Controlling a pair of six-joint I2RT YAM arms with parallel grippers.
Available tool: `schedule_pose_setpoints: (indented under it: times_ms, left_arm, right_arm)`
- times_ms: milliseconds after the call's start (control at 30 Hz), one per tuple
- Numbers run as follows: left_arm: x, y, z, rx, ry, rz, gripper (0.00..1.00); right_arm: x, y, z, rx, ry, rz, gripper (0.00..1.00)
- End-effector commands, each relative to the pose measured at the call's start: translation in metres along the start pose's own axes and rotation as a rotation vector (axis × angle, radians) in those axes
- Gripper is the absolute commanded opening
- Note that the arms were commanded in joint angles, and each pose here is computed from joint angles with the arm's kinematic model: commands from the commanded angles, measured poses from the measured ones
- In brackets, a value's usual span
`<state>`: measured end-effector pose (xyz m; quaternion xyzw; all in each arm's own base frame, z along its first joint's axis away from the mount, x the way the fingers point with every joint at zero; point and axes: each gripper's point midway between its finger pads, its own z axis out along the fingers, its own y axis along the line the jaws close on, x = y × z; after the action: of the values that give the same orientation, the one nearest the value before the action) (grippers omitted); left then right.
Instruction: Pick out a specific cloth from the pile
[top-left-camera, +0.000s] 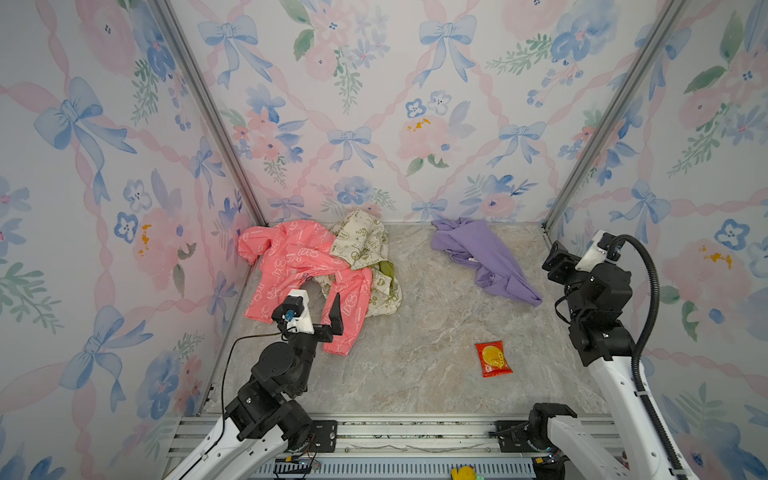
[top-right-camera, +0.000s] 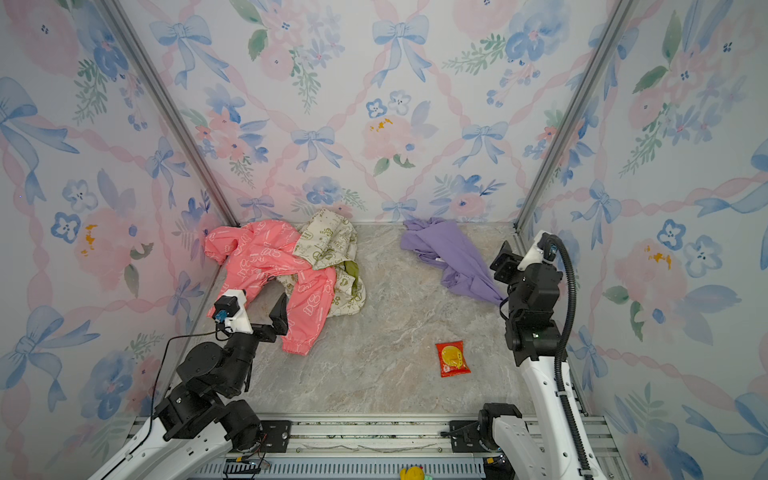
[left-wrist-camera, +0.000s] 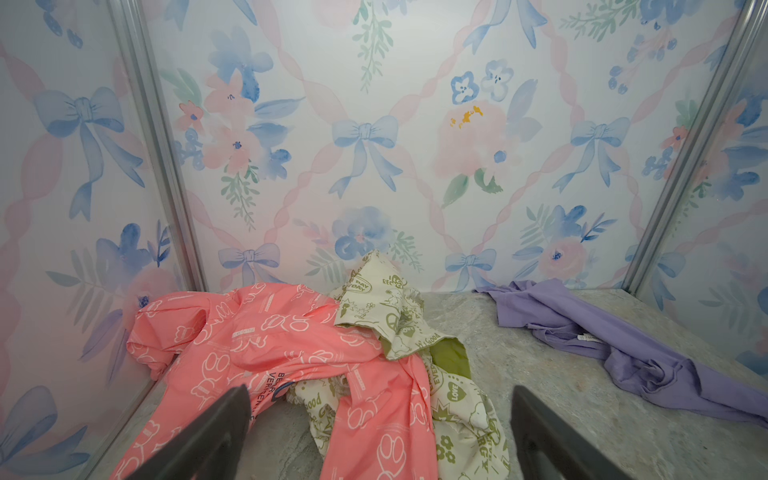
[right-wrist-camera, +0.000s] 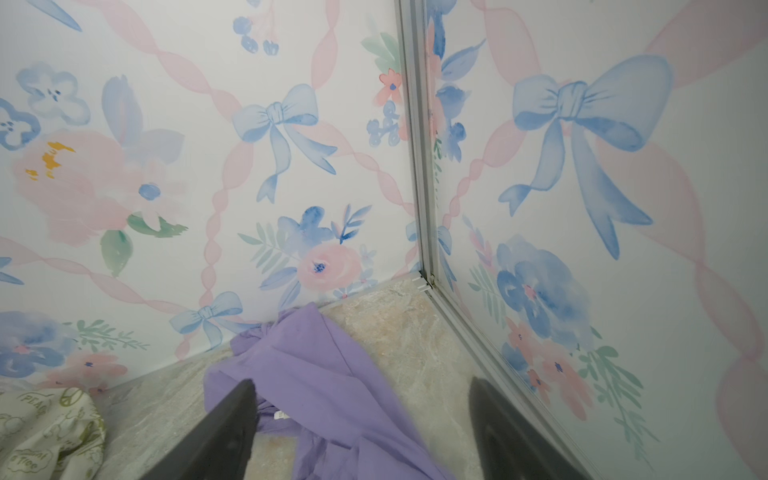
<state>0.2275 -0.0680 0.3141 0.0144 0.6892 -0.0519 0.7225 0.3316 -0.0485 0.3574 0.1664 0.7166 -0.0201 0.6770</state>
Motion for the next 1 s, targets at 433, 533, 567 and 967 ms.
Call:
schedule_pose_setpoints:
  times_ms: [433,533,567,967]
  left_arm:
    - [-0.004,0.018,-0.002,-0.097,-0.027,0.000,0.98]
    - [-0.011,0.021,-0.004,-0.106,-0.036,-0.051,0.98]
    - [-0.014,0.023,-0.004,-0.117,-0.041,-0.096,0.98]
    - [0.028,0.042,0.004,-0.282,-0.132,-0.306,0.98]
  right_arm:
    - [0.036,0.114,0.014,-0.358,0.148,-0.307,1.00]
    - [0.051,0.124,0.005,-0.421,0.166,-0.332,0.97]
    - [0.057,0.125,0.002,-0.437,0.176,-0.338,0.97]
    - [0.120,0.081,-0.010,-0.344,0.167,-0.340,0.97]
